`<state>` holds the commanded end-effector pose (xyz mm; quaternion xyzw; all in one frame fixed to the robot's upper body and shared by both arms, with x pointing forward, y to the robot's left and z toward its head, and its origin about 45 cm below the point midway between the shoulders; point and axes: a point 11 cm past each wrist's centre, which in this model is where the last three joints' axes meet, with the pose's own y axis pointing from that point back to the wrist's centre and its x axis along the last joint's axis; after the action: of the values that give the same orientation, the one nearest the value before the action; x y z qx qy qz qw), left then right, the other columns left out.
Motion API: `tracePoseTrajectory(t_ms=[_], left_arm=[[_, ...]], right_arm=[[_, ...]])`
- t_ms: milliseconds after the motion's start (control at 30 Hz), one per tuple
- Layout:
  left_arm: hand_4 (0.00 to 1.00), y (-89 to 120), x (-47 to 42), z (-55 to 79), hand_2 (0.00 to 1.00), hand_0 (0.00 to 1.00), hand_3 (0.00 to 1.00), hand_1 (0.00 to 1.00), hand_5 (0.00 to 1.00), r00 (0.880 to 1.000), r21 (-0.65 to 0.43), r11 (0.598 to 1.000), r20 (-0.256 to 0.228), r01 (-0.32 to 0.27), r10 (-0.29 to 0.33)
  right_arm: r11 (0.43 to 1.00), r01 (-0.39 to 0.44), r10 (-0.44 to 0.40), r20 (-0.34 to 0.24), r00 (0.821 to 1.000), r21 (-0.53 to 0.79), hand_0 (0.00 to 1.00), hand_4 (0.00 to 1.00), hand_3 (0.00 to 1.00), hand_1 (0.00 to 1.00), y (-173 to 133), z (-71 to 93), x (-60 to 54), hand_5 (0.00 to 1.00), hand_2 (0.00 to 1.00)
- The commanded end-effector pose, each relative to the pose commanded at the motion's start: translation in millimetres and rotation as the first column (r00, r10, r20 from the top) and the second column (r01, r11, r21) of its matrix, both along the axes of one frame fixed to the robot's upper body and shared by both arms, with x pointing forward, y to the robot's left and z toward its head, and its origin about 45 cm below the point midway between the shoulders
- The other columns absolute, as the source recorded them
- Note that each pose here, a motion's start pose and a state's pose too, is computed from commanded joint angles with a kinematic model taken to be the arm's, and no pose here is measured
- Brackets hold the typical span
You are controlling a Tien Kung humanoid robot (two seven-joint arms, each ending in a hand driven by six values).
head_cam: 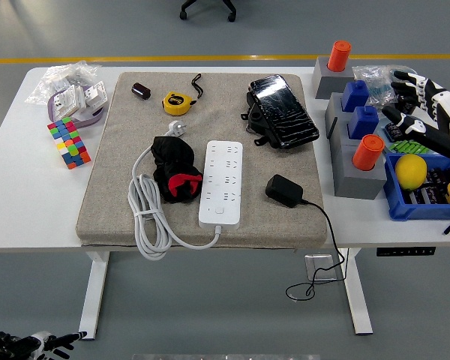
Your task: Pull the plug out and thorw away
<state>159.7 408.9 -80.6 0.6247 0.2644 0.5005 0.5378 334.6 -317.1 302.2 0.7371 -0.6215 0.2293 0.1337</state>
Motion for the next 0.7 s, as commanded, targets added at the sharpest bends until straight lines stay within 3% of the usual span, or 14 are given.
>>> tracePoseTrajectory(t_ms=[700], left_arm=[[0.837,-5.7,-2.4,-2.1,0.693,0.532,0.669,0.664,0.698,0.999,0.002,0.999,-0.021,0.044,-0.044]], right_arm=[[0.999,0.038,-0.038,0.029,0.999,-0.018,0.908,0.998,0.892,0.879,-10.7,11.2,-4.7,0.740,0.838]])
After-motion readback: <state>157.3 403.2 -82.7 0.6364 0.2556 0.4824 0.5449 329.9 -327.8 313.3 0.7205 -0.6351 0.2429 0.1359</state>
